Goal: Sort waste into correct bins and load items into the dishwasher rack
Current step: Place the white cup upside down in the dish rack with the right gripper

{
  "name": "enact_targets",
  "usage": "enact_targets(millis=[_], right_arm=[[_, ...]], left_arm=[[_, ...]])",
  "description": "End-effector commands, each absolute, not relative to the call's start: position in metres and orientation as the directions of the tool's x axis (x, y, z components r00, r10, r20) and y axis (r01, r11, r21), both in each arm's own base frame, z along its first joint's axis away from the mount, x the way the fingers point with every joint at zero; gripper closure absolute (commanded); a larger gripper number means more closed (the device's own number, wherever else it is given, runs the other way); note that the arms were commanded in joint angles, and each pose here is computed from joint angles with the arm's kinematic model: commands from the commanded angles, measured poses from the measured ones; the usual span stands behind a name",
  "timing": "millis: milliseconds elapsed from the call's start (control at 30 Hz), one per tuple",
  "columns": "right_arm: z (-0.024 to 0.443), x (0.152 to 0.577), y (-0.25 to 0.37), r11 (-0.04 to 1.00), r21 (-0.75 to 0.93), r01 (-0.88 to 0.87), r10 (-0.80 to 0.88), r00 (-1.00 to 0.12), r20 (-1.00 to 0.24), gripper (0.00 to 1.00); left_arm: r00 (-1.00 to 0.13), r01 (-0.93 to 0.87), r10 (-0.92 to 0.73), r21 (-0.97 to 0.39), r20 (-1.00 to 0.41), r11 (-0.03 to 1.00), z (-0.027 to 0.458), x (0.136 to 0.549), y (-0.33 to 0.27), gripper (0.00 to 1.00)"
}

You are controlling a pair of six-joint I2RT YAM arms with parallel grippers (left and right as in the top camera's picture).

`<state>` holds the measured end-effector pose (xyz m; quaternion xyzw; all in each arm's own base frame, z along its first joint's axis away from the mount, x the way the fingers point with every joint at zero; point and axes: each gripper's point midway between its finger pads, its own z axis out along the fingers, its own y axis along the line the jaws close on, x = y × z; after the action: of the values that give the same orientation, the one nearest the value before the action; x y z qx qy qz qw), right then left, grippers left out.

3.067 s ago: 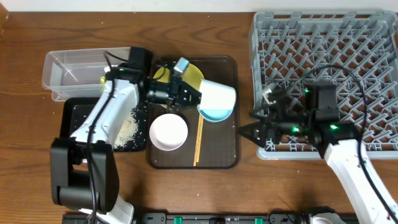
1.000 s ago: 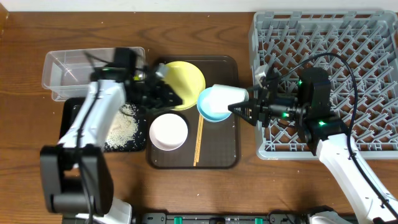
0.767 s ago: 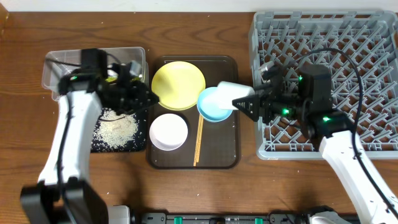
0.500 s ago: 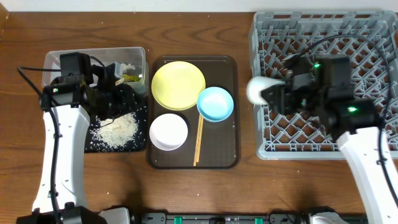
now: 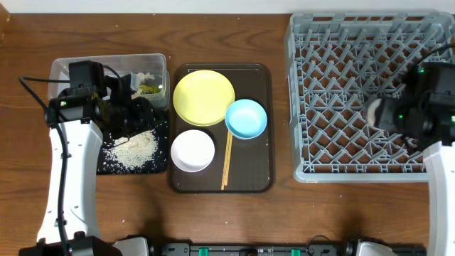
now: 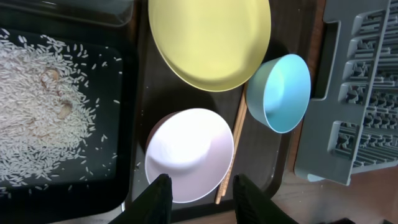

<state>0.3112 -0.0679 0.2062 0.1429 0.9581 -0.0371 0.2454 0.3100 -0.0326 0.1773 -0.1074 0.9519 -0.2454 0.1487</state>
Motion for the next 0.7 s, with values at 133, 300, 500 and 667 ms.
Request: enact_targets(millis=[133,300,500,667], right_arm=[[0.181,0.308,-0.089,0.930,-0.049,0.364,0.316,-0.862,-0.397,0.99],[0.147,0.305,-0.089,0.931,-0.067,0.358,0.324,-0.899,-0.294,0.99],[0.117,0.305,-0.089,0.932,-0.080,0.353,0.333,-0.923,-0.195,0.98],[0.108,0.305,-0.087,0.934,-0.075,0.349,0.334,-0.929,-0.161,0.51]], left_arm=[[-0.933,-0.121,-0.266,-0.484,-0.244,0.867,0.179,0.309,-0.030,0.65],[-0.933,-0.121,-0.266,-0.484,-0.243,0.867,0.179,0.309,-0.030,0.65],[-0.933,-0.121,-0.266,-0.484,-0.244,0.867,0.179,0.309,-0.030,0.65],[-0.933,-0.121,-0.266,-0.484,-0.244,0.867,0.179,0.309,-0.030,0.65]])
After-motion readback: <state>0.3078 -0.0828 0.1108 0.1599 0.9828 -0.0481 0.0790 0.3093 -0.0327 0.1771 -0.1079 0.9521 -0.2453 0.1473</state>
